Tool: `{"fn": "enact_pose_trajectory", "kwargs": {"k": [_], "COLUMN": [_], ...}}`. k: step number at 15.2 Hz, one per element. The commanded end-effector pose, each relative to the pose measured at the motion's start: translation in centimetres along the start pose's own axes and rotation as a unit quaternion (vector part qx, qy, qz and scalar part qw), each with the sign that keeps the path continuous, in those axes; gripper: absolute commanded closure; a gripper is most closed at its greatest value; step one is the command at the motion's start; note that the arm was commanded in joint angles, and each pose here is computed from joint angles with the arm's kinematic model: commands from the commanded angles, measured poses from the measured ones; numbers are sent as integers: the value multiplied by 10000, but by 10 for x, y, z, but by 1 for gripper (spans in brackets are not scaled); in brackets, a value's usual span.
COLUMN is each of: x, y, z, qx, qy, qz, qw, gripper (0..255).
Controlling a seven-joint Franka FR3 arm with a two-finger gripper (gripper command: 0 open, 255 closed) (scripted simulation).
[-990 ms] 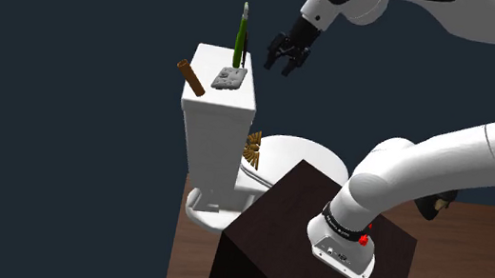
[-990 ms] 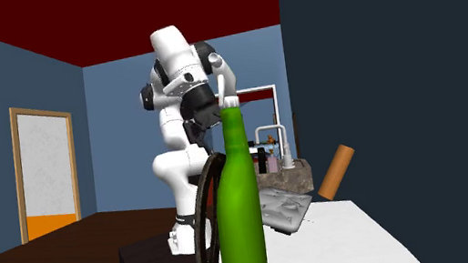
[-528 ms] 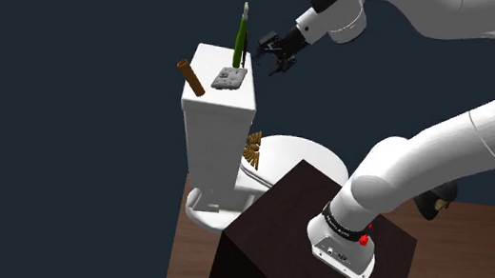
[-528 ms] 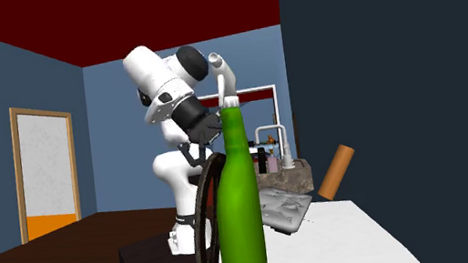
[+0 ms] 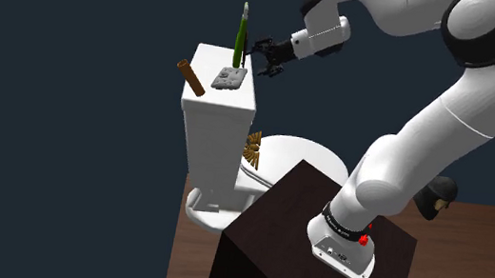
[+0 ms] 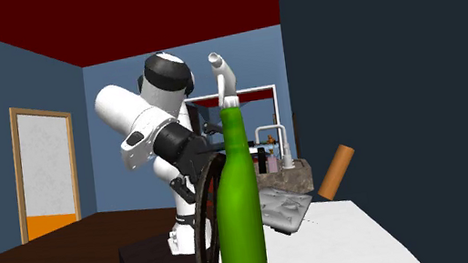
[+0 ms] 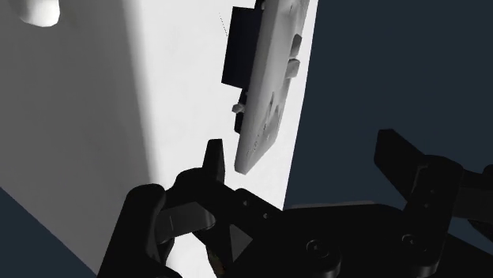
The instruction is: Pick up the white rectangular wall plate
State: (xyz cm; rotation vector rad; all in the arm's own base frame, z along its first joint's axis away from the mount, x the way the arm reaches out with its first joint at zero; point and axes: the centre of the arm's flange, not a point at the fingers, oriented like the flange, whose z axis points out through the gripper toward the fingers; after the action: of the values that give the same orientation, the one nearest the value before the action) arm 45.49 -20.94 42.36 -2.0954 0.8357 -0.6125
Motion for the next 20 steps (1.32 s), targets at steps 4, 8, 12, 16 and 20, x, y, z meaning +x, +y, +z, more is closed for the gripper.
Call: {"fn": "enact_pose_trajectory", "kwargs": {"k": [4, 8, 12, 16, 20], "x": [1, -1, -2, -2, 0], "y": [23, 34, 34, 34, 30], "z": [16, 24, 24, 24, 21], "qx": [102, 101, 102, 102, 102], "qy": [87, 87, 87, 87, 87], "qz": [87, 87, 87, 87, 87], "qw": [9999, 9999, 9999, 9999, 9999], "gripper": [0, 0, 255, 255, 255]}}
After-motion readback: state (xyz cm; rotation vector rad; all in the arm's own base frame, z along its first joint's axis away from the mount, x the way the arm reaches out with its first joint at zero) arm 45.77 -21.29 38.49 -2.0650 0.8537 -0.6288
